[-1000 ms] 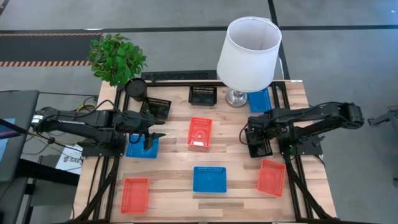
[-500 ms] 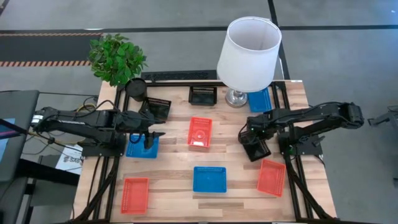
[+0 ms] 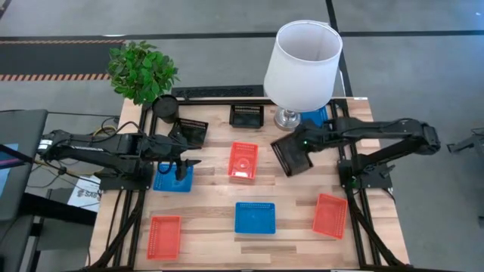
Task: Stack baskets by color
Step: Stack the bottom black bin on the top right black bin
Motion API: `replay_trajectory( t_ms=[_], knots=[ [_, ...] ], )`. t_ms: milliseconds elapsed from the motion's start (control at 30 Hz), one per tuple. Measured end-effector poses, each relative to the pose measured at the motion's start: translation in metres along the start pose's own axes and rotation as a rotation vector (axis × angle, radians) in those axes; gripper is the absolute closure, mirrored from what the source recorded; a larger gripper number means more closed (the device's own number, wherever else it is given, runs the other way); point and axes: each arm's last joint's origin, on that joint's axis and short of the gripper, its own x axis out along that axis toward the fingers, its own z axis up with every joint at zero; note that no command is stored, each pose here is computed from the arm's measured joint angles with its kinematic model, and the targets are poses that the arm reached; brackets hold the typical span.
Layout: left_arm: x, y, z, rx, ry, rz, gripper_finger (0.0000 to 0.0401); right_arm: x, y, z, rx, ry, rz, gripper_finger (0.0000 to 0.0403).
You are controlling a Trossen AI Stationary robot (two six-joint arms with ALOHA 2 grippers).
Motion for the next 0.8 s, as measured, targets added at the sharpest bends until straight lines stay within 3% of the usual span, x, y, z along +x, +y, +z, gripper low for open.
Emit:
replay_trajectory(
  t_ms=[200, 333, 533, 800],
  knots=[
    [0.0, 0.0, 0.0, -0.002, 0.001, 0.0, 0.0156, -0.031, 0.05, 0.038, -0.173, -0.171, 0.032, 0.0401],
    [0.0, -0.001, 0.0, -0.019, 0.007, -0.022, 0.0156, -0.03, 0.093, 0.061, -0.349, -0.242, 0.018, 0.0401],
    [0.0, -0.001, -0.003, -0.06, 0.033, -0.035, 0.0156, -0.009, 0.145, 0.097, -0.584, -0.294, 0.0, 0.0402],
    [0.0, 0.0, -0.003, -0.103, 0.042, -0.031, 0.0156, 0.035, 0.175, 0.141, -0.809, -0.298, -0.09, 0.0402]
  ],
)
